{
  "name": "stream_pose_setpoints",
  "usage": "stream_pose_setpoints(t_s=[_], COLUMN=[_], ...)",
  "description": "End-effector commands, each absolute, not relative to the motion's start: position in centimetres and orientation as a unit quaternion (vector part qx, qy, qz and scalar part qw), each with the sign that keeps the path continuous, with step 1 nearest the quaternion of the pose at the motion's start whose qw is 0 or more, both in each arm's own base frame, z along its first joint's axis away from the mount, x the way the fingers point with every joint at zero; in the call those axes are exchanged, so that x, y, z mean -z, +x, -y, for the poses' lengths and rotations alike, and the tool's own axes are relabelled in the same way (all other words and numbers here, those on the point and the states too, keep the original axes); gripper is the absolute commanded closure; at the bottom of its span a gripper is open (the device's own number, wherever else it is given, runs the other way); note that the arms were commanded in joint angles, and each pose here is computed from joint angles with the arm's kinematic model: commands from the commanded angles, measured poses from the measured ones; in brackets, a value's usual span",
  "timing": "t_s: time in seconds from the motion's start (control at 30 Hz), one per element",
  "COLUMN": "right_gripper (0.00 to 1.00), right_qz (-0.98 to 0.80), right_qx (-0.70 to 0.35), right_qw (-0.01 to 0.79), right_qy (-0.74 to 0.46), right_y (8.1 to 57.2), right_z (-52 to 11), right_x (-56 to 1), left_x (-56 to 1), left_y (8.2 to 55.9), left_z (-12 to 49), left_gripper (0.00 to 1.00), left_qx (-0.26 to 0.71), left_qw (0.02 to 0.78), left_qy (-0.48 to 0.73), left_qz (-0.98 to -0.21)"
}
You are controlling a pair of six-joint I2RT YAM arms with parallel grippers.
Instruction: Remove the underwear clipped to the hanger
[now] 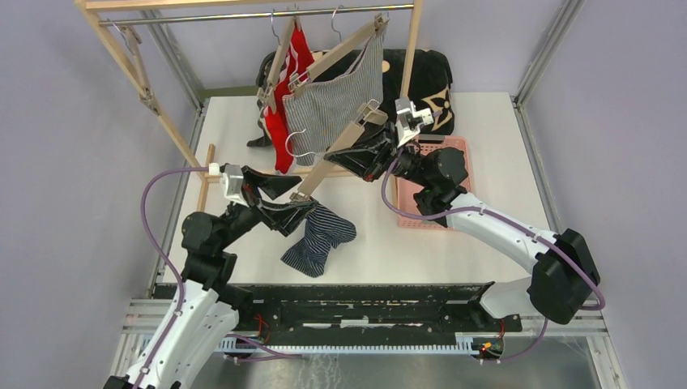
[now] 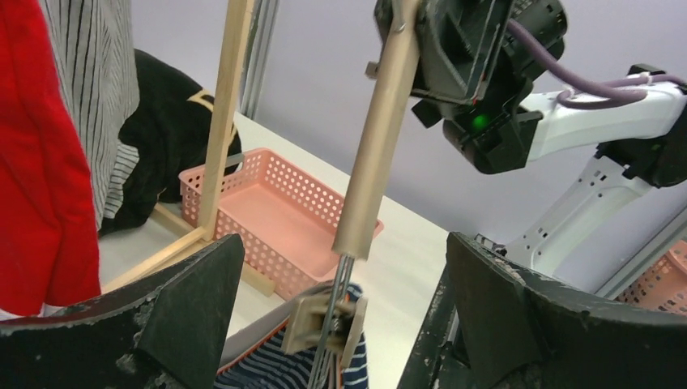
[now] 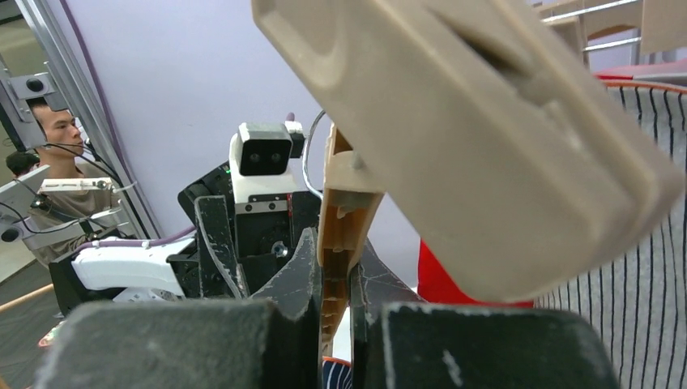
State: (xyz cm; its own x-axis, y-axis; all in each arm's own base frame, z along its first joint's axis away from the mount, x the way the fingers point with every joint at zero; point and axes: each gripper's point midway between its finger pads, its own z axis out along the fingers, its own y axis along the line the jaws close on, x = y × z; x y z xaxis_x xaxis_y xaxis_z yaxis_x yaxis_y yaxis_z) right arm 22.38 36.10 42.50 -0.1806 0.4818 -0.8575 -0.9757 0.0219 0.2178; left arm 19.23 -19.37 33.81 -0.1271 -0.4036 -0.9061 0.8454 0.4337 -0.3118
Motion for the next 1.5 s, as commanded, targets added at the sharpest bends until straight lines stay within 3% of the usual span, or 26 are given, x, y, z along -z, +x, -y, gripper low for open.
stream_pose_setpoints(t_s=[0.0,0.07,0.1,0.17,0.37,0.47,0.53,0.67,0.7,0.77,0.87,1.1,1.27,1.4,1.47], right_gripper=[0.99,0.99,0.99,0.99,0.99,0.99,0.99,0.99,0.99,0.99,0.99,0.99,0.99,0.99,0.99], right_qz=[-0.376,-0.378,-0.378,-0.380,-0.386,-0.396,-0.404,-0.418,-0.419,-0.420,-0.423,-0.417,-0.412,-0.410,-0.410], right_qx=[-0.635,-0.635,-0.634,-0.632,-0.624,-0.613,-0.606,-0.595,-0.595,-0.593,-0.589,-0.590,-0.593,-0.593,-0.594], right_qw=[0.613,0.613,0.613,0.616,0.622,0.627,0.629,0.630,0.629,0.629,0.631,0.633,0.635,0.637,0.637], right_qy=[-0.283,-0.281,-0.280,-0.277,-0.274,-0.272,-0.271,-0.273,-0.274,-0.276,-0.278,-0.278,-0.273,-0.273,-0.272], right_y=[21.0,21.1,21.1,21.3,21.8,22.5,22.9,23.6,23.5,23.5,23.6,23.1,23.1,23.1,23.1], right_z=[-34.2,-34.2,-34.2,-34.2,-34.3,-34.5,-34.6,-35.0,-35.0,-35.0,-34.9,-34.6,-34.5,-34.4,-34.5], right_x=[-46.2,-46.1,-46.0,-45.9,-45.8,-45.3,-44.8,-43.8,-43.8,-43.7,-43.7,-44.2,-44.7,-45.0,-45.0], left_x=[-32.5,-32.6,-32.7,-32.7,-33.0,-33.5,-33.8,-34.4,-34.7,-35.3,-36.2,-36.2,-35.3,-34.7,-34.7], left_y=[20.0,19.6,19.5,19.3,18.9,19.3,19.7,20.6,20.7,20.7,20.2,19.4,19.2,19.2,19.1], left_z=[19.0,19.4,19.5,19.8,19.9,19.8,19.6,19.7,19.7,19.7,19.4,18.8,19.3,19.7,19.7], left_gripper=[0.01,0.00,0.07,0.34,0.58,0.89,0.97,0.97,0.92,0.63,0.52,0.47,0.60,0.47,0.45], left_qx=[0.458,0.471,0.478,0.489,0.489,0.481,0.477,0.470,0.469,0.466,0.463,0.453,0.464,0.480,0.484], left_qw=[0.639,0.636,0.633,0.626,0.629,0.638,0.645,0.655,0.656,0.660,0.672,0.682,0.668,0.654,0.654], left_qy=[0.206,0.213,0.215,0.220,0.231,0.229,0.224,0.223,0.224,0.226,0.230,0.226,0.238,0.236,0.234], left_qz=[-0.583,-0.572,-0.569,-0.566,-0.559,-0.556,-0.554,-0.549,-0.548,-0.544,-0.530,-0.528,-0.530,-0.535,-0.532])
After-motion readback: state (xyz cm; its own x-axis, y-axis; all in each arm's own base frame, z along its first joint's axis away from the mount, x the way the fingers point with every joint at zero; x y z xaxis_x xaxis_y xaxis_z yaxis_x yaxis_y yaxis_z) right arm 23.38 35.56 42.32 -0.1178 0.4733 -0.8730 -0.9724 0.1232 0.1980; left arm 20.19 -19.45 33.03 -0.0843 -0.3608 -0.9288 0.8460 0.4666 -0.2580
